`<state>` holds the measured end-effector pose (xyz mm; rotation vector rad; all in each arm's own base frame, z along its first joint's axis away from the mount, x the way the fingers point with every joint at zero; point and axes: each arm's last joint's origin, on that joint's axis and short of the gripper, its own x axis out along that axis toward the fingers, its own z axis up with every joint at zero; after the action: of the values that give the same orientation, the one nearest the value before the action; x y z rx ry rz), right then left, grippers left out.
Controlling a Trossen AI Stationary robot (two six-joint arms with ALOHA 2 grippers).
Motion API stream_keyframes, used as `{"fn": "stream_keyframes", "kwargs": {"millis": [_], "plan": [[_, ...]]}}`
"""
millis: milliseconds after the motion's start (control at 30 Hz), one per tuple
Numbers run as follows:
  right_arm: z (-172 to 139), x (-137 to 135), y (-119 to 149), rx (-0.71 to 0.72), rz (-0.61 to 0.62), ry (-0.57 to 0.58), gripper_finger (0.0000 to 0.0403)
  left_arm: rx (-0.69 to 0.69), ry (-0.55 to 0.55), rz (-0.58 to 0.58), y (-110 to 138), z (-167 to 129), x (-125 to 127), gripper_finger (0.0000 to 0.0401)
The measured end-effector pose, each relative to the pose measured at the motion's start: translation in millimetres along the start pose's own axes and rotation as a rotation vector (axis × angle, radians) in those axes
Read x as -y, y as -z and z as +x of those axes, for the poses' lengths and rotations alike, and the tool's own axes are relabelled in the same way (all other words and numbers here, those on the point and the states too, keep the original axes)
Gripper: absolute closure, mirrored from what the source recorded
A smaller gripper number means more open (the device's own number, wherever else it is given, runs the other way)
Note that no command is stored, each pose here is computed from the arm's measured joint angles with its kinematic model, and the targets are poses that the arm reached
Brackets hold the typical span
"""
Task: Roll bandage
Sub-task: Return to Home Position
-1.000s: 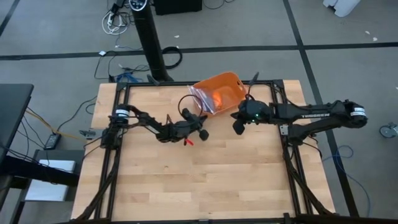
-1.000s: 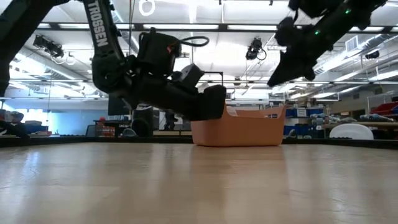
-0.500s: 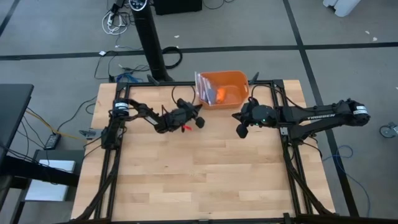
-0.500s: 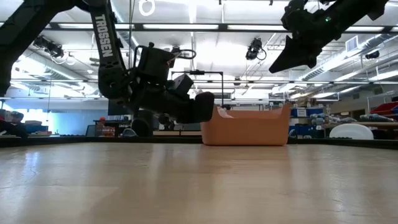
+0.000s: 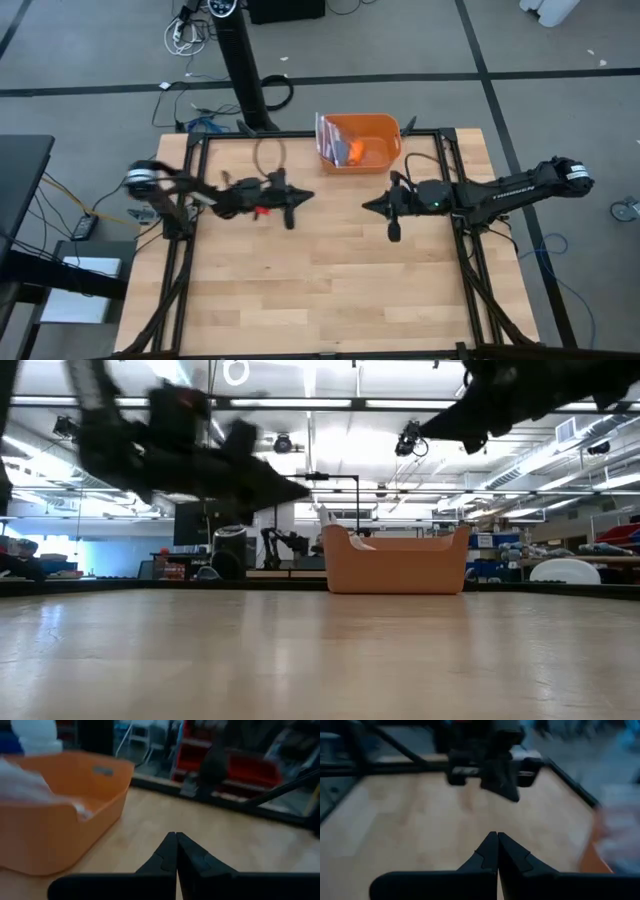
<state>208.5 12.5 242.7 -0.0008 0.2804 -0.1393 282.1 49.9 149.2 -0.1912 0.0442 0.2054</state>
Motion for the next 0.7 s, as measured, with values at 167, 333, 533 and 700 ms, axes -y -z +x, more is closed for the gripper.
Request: {"fn": "stream_keyframes", "kwargs": {"millis": [167, 333, 533, 700], "plan": [[-0.8, -3.6, 28.2, 0.105, -0.067, -0.127, 0.0403, 0.063, 0.132, 0.067, -13.4, -61.7, 12.1, 0.0396], [-15.8, 0.5, 48.2, 0.161, -0.082, -0.146, 0.0403, 0.070, 0.165, 0.084, -9.5, -110.8, 11.8, 0.0396], [-48.4, 7.7, 59.6, 0.274, -0.083, -0.168, 0.0403, -0.039, 0.135, 0.088, -4.0, -135.4, 10.6, 0.0396], [-70.7, 13.6, 69.3, 0.276, -0.078, -0.162, 0.0403, -0.144, 0.091, 0.163, -24.2, -139.9, 16.5, 0.0396]]}}
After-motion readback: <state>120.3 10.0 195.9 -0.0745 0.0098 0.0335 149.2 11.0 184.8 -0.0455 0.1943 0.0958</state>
